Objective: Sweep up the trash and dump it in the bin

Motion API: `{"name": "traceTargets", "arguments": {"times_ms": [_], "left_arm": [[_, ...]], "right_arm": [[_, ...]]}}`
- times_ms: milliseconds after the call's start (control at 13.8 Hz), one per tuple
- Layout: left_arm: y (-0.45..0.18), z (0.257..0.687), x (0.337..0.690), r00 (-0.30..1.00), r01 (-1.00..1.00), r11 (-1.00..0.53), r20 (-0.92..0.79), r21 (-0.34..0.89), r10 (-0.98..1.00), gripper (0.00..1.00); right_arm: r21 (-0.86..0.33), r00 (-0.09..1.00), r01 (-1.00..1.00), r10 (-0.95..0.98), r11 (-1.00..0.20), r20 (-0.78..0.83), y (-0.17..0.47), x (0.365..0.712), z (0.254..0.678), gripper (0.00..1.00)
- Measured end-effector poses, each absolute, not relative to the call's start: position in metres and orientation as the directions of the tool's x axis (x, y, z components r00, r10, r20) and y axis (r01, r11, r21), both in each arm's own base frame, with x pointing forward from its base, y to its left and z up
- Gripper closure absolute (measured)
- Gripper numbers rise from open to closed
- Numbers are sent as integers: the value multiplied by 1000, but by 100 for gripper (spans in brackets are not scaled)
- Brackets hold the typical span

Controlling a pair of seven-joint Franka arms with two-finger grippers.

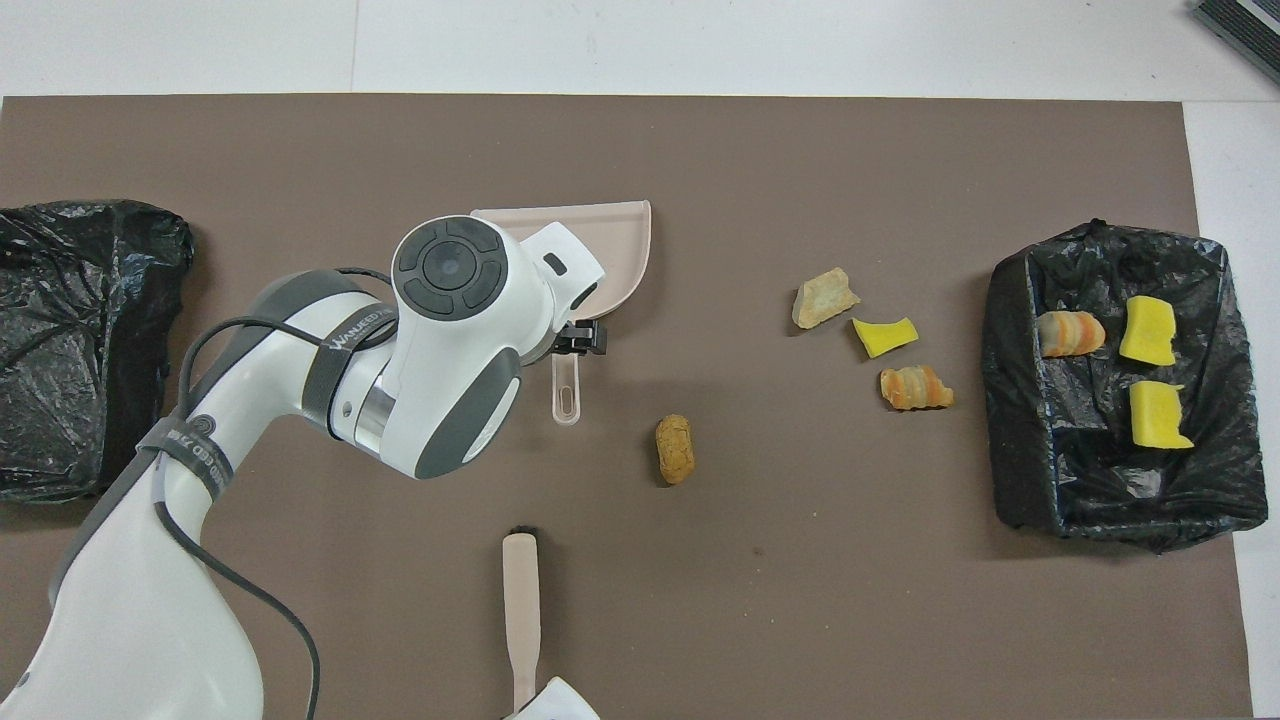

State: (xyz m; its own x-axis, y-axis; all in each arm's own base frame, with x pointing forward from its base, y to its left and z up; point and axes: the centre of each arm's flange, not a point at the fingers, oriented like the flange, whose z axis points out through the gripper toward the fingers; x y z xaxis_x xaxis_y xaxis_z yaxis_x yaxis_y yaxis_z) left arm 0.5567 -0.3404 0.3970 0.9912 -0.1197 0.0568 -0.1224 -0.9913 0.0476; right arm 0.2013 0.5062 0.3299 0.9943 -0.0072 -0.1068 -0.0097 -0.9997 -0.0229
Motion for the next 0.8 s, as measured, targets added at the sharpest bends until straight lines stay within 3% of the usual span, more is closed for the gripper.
{"name": "traceTargets", "arguments": {"times_ms": [73,291,654,726,799], "left_arm": [[-341,396,557,991,-120,-992,58,49,-117,0],[-345,384,555,993,-111,-993,41,46,-109,0],[-362,359,548,996,-92,-995,17,44,-91,6],[-361,359,548,996,-91,-995,15,43,-91,15],[-361,358,548,996,-91,-995,13,42,-91,30]], "right_arm": [[-23,994,-11,-8,-1000,-107,506,202,330,35],[-31,995,-13,-10,-999,-103,507,203,331,70],[-27,993,-53,-50,-998,-106,501,224,336,74],[-14,991,-66,-64,-998,-114,497,231,339,74],[2,989,-79,-78,-997,-122,491,237,345,74]]}}
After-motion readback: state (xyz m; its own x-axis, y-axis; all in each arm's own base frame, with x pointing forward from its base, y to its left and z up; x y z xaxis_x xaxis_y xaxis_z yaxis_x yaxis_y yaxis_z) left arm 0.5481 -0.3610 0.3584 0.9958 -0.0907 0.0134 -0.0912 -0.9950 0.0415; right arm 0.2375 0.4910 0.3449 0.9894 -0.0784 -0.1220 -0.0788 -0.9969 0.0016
